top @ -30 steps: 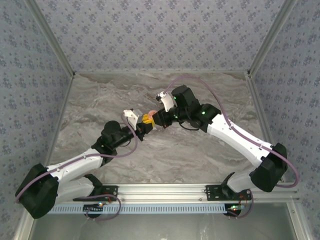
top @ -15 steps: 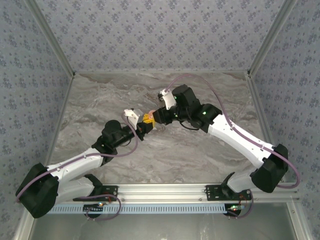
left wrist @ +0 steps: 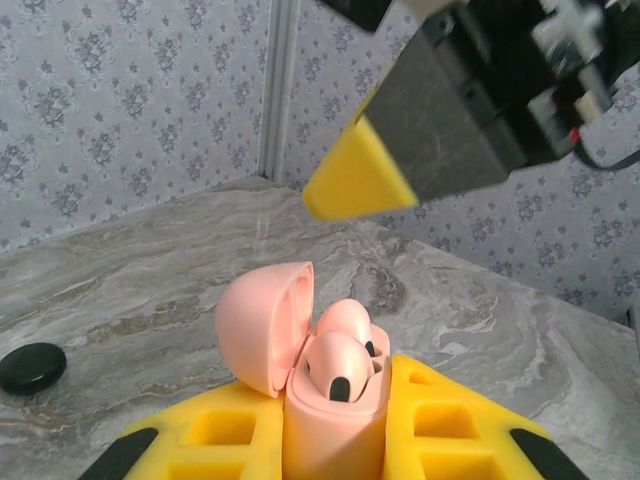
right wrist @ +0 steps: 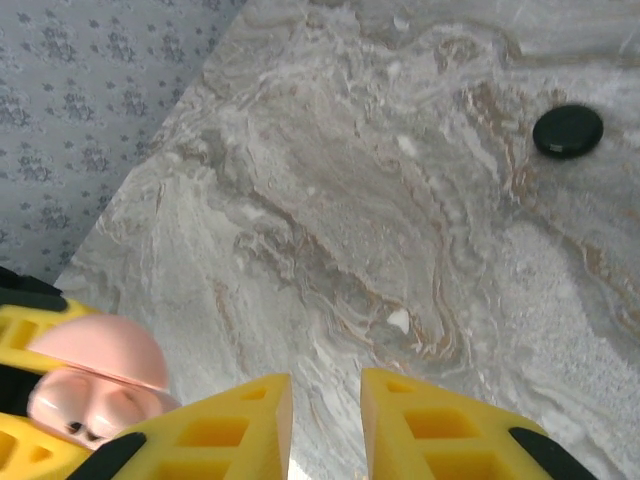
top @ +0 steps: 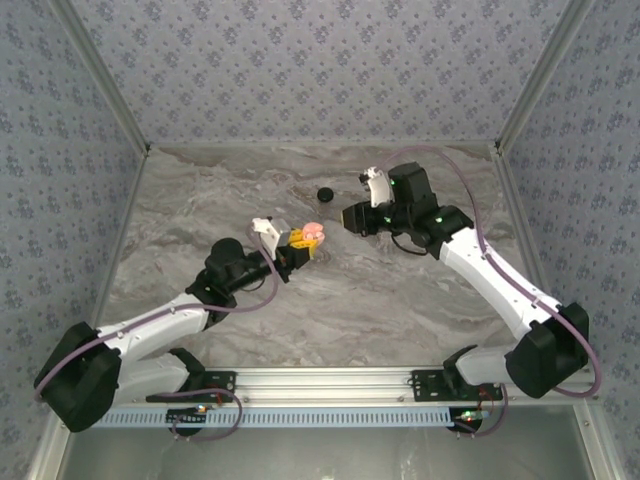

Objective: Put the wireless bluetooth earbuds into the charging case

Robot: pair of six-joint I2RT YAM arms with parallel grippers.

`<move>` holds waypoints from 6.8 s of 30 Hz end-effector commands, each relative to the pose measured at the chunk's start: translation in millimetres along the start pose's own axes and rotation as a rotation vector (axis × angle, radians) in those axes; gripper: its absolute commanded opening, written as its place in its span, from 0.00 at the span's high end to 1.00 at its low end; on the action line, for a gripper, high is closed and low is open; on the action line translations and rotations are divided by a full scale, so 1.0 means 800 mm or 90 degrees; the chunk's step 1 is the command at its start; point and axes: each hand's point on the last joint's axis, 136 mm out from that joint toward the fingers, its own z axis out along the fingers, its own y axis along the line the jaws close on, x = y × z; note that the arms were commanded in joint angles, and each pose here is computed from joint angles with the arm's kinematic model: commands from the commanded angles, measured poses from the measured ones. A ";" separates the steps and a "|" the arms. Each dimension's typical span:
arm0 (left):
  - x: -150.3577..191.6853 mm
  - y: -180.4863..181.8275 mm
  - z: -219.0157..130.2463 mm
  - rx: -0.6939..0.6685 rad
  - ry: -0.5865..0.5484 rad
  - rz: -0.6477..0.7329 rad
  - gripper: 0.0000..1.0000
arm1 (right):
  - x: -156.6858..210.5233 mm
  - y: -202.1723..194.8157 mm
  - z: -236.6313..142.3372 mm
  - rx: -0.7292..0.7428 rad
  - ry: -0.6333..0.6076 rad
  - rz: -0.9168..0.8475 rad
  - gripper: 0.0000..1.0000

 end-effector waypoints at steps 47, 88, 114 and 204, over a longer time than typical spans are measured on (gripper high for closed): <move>-0.037 -0.033 0.014 0.075 -0.055 0.010 0.96 | 0.007 0.095 -0.028 -0.320 -0.007 -0.035 0.83; 0.100 0.162 0.070 -0.299 0.247 -0.405 0.96 | 0.036 -0.056 -0.015 0.080 0.016 0.056 0.82; 0.199 0.222 0.157 -0.266 0.359 -0.508 0.96 | 0.048 -0.060 -0.005 0.070 0.050 0.064 0.81; 0.103 0.344 -0.230 -0.679 0.120 0.003 0.05 | 0.114 -0.396 -0.138 0.651 -0.251 0.089 0.09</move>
